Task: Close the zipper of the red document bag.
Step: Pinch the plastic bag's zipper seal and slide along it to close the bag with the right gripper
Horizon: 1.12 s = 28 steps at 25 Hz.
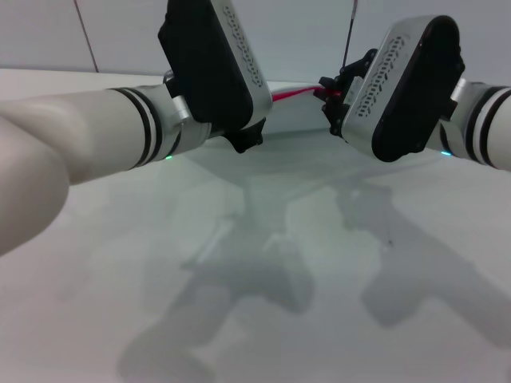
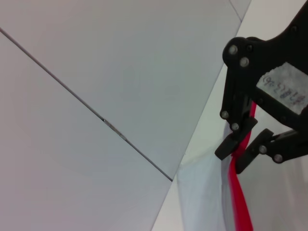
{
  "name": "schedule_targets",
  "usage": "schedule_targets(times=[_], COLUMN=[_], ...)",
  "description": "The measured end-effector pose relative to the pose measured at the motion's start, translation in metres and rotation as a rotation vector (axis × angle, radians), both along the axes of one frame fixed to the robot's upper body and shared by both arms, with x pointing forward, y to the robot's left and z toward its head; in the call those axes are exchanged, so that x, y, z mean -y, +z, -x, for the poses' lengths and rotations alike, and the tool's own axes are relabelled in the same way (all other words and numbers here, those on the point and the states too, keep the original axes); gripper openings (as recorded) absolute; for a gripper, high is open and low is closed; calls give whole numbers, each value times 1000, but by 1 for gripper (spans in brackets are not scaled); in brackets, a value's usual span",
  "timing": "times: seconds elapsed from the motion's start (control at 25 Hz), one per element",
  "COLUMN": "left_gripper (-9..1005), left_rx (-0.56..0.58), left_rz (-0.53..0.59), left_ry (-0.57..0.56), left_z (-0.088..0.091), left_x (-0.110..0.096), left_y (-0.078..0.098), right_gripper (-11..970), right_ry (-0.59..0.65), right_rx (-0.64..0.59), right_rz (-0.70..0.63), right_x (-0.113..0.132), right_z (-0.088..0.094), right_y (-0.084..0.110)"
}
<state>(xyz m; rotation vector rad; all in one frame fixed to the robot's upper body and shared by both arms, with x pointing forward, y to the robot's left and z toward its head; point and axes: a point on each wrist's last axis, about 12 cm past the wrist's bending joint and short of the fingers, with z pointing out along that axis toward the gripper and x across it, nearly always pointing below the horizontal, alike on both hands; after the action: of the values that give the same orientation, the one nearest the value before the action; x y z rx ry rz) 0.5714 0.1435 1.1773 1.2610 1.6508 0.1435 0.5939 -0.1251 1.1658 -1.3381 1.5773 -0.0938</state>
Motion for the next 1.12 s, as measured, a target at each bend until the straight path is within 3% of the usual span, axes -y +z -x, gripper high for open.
schedule_targets(times=[0.36,0.84,1.12], left_gripper=[173,184,190], left_rx=[46,114,124], left_rz=[40,64,68], left_ry=[21,67,86], left_z=[5,4,3], left_x=[-8,-23,-28], left_y=[15,29,32], right_gripper=[82,73,72], right_ry=[-115,-343,-387], right_rx=[17,41,51], right_rz=[43,2,-19], right_x=[21,76,89], right_z=[-13,-40,-44], right_y=[-4,2,5])
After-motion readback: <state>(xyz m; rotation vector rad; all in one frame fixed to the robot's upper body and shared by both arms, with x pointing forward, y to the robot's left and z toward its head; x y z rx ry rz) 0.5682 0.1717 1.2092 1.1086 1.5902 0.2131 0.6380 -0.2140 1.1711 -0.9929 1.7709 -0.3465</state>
